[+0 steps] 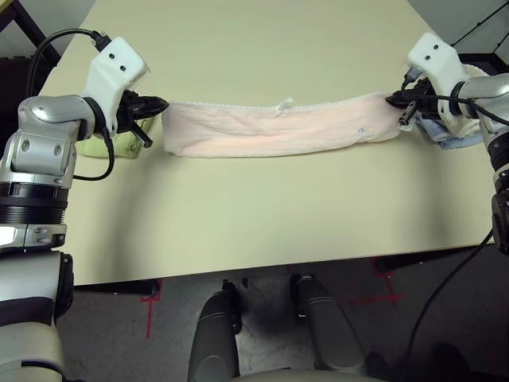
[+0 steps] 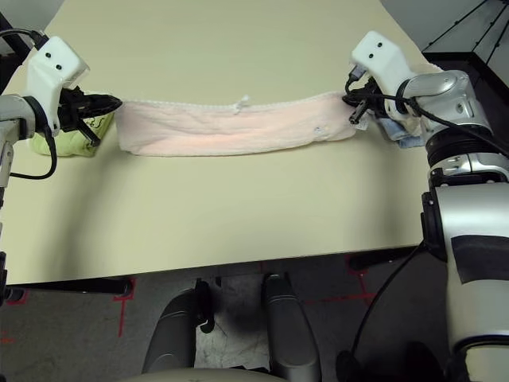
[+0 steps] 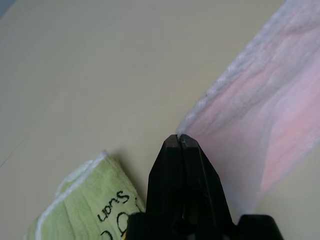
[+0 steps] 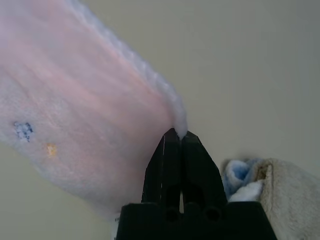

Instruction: Fold the towel and set it aside.

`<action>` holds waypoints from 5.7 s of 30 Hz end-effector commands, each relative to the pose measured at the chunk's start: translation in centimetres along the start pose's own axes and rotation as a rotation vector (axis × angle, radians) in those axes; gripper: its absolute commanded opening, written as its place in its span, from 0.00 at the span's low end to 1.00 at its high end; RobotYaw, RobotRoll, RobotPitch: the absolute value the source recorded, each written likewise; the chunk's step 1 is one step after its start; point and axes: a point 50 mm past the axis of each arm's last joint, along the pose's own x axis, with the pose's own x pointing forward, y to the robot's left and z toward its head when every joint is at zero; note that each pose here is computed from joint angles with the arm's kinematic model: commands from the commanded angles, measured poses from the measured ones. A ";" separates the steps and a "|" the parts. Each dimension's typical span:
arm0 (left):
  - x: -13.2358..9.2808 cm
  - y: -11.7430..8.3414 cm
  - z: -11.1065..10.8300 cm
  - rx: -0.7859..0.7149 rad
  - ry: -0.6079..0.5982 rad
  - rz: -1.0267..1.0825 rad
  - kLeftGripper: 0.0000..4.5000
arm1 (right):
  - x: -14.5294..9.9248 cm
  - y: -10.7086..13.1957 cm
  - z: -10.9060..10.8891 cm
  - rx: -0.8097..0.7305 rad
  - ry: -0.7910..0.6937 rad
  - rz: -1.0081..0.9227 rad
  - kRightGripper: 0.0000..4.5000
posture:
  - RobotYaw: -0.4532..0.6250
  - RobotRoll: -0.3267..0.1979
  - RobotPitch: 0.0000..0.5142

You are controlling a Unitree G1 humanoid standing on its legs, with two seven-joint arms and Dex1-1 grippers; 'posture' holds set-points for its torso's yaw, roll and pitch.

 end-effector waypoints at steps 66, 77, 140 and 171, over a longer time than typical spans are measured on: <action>2.3 -8.3 -4.6 -0.207 0.012 0.077 1.00 | 2.9 5.1 -1.0 0.091 -0.103 0.029 1.00 | 0.29 0.62 0.44; 2.4 -8.9 -5.6 -0.228 0.064 0.034 1.00 | 2.7 4.7 -0.6 0.080 -0.115 -0.002 1.00 | 0.29 0.62 0.44; -0.2 -7.2 -3.9 -0.271 -0.015 0.146 1.00 | -2.2 8.5 -5.0 1.064 -0.017 -0.085 1.00 | 0.25 0.62 0.48; -0.9 -7.3 -4.8 -0.245 0.031 0.150 1.00 | 1.8 9.7 -5.9 1.170 0.018 -0.154 0.16 | 0.28 0.62 0.49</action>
